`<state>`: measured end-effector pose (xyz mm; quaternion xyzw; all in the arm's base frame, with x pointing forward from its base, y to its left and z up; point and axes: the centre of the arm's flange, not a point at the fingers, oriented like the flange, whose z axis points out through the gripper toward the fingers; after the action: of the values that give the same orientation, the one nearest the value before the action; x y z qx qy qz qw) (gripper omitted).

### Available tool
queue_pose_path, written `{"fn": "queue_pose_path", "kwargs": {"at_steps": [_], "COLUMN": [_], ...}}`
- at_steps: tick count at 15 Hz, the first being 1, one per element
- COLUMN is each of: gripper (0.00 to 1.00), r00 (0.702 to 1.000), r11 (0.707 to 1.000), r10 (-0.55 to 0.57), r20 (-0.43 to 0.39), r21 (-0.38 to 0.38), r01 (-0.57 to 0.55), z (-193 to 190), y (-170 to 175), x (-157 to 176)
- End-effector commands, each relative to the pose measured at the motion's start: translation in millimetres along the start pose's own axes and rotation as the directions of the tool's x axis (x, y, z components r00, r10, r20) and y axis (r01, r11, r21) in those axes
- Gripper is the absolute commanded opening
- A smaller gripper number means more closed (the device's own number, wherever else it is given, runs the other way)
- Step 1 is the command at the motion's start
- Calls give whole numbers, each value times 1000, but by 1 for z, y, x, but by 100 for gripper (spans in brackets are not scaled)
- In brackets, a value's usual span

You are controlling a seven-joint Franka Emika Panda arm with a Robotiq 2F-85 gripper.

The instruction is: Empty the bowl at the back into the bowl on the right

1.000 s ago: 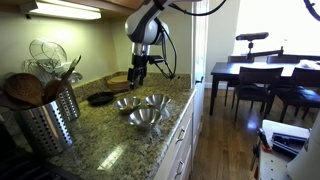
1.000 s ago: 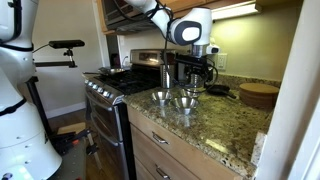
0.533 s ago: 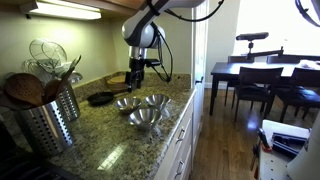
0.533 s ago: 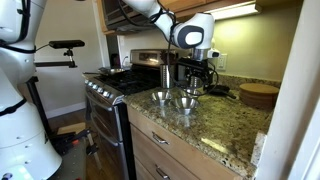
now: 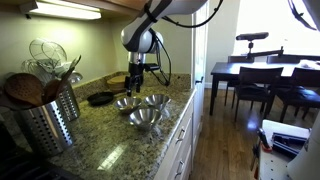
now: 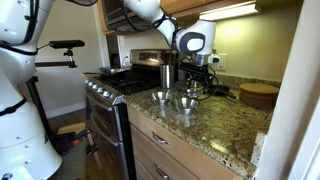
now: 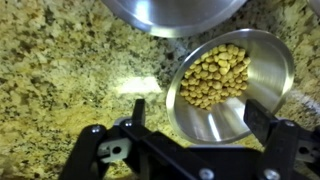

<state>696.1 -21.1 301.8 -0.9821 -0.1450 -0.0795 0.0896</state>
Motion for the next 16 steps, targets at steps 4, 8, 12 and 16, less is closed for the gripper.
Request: {"fn": "queue_pose_path", "kwargs": {"at_steps": [4,8,12,16], "gripper": [100,100,100,100], "r00": [1000,1000,1000,1000], "r11": [1000,1000,1000,1000], "r10": [-1,2,15,25], "r20": [12,16,8,0], "r21": [25,23,20,9], "r01": [1,-2,-15,-25], "z": [12,20,26,27], "y": [6,7,9,11], "x": [4,1,-1,-2]}}
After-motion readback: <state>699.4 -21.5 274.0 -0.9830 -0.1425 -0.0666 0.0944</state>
